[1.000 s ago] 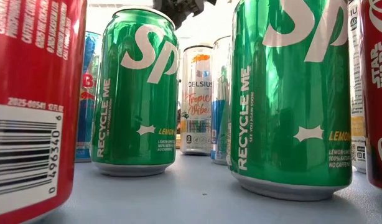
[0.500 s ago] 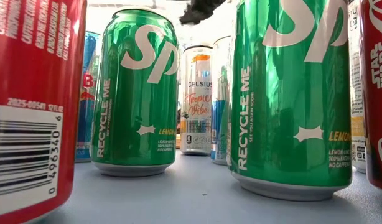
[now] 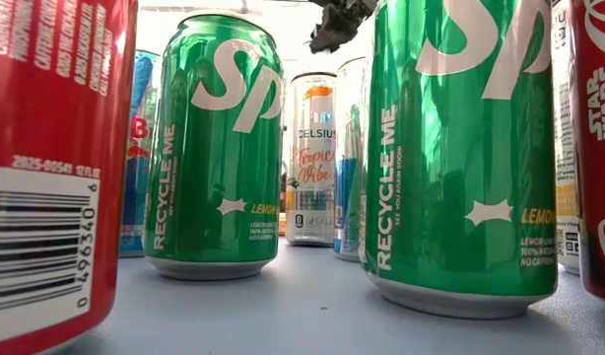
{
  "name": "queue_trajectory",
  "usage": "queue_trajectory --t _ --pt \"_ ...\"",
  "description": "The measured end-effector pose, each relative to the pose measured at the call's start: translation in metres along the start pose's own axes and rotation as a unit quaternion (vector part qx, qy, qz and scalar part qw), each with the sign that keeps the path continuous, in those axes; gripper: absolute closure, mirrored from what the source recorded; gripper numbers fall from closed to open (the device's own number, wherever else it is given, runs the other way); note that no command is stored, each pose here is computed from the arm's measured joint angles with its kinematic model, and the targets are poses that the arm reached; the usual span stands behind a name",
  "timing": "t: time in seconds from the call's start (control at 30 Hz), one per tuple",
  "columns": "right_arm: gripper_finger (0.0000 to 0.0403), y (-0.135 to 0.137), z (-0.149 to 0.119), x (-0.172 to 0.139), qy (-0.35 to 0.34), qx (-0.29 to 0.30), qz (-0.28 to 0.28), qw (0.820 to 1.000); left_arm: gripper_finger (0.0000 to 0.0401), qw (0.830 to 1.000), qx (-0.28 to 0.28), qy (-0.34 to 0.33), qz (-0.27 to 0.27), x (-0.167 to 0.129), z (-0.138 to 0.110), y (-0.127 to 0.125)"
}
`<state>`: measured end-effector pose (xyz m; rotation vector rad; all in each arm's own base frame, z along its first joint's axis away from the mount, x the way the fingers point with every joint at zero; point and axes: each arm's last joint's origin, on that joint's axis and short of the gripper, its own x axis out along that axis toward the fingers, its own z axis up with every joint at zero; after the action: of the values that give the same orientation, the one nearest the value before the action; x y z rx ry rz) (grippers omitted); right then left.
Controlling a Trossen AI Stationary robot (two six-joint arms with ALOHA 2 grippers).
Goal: Place canned beverage on shelf
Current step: Put the white-blue soda can on the shelf aligned with the other white-blue soda can
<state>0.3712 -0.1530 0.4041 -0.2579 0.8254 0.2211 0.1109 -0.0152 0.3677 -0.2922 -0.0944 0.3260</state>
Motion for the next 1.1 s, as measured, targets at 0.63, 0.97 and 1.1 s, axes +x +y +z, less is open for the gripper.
queue_trajectory --t 0.63,0.97,1.1 --pt "0.0288 0.046 -0.074 -0.055 -0.074 0.010 -0.119 0.990 0.0236 0.999 0.003 -0.019 0.028 0.000 0.003 0.001" --pt "0.0273 0.051 -0.120 -0.026 -0.095 0.030 -0.178 0.979 0.0236 0.998 0.007 -0.028 0.065 0.000 0.003 0.003" --pt "0.0271 0.037 -0.128 -0.011 -0.077 0.034 -0.178 0.980 0.0236 0.997 0.008 -0.029 0.070 0.000 0.004 0.004"
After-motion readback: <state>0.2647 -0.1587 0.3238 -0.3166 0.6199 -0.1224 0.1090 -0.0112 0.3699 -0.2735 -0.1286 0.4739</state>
